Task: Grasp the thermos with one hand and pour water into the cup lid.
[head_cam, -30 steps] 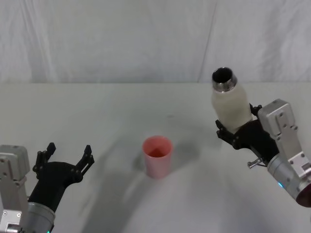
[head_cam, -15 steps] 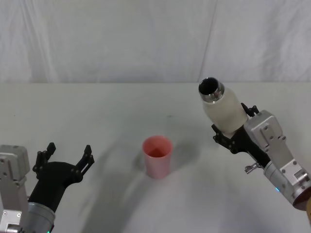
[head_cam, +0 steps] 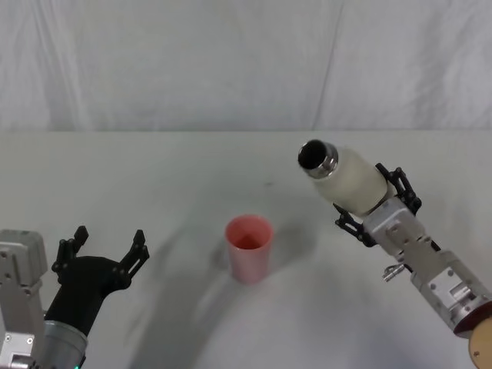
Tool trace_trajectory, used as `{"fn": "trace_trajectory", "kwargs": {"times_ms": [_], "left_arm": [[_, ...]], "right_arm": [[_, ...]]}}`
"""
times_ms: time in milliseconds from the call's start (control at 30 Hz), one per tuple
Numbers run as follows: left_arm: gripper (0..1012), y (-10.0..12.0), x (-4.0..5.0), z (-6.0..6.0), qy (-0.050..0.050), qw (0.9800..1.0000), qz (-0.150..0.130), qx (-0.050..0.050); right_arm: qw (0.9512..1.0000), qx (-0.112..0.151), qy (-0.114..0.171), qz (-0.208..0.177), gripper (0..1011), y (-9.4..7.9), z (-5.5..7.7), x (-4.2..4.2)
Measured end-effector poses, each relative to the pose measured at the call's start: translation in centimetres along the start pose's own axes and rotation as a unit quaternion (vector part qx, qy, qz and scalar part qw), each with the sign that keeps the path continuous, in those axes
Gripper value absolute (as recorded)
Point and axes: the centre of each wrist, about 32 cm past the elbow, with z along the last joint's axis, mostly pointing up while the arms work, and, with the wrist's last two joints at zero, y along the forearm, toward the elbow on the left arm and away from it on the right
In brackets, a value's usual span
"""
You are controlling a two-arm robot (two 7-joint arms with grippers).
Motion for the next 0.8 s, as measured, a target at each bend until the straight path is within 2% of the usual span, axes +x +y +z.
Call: {"fn": "trace_trajectory", "kwargs": {"times_ms": [100,200,400,800], "left_arm": [[1001,0.00,0.00,0.00,0.000,1.0000,0.000,0.000],[1001,0.00,0.00,0.00,0.000,1.0000,0.000,0.000],[1001,0.00,0.00,0.00,0.000,1.0000,0.000,0.000],[1001,0.00,0.00,0.00,0.000,1.0000,0.000,0.000]], "right_arm": [[0.9999,0.000,-0.013,0.002,961,0.06,-0.08,-0.21],[0.9993,0.002,-0.037,0.009,961,0.17,-0.05,-0.46],[0.9976,0.004,-0.067,0.019,961,0.28,-0.02,-0.57],[0.9905,-0.001,-0.135,0.023,961,0.52,-0.28,-0.85]]}}
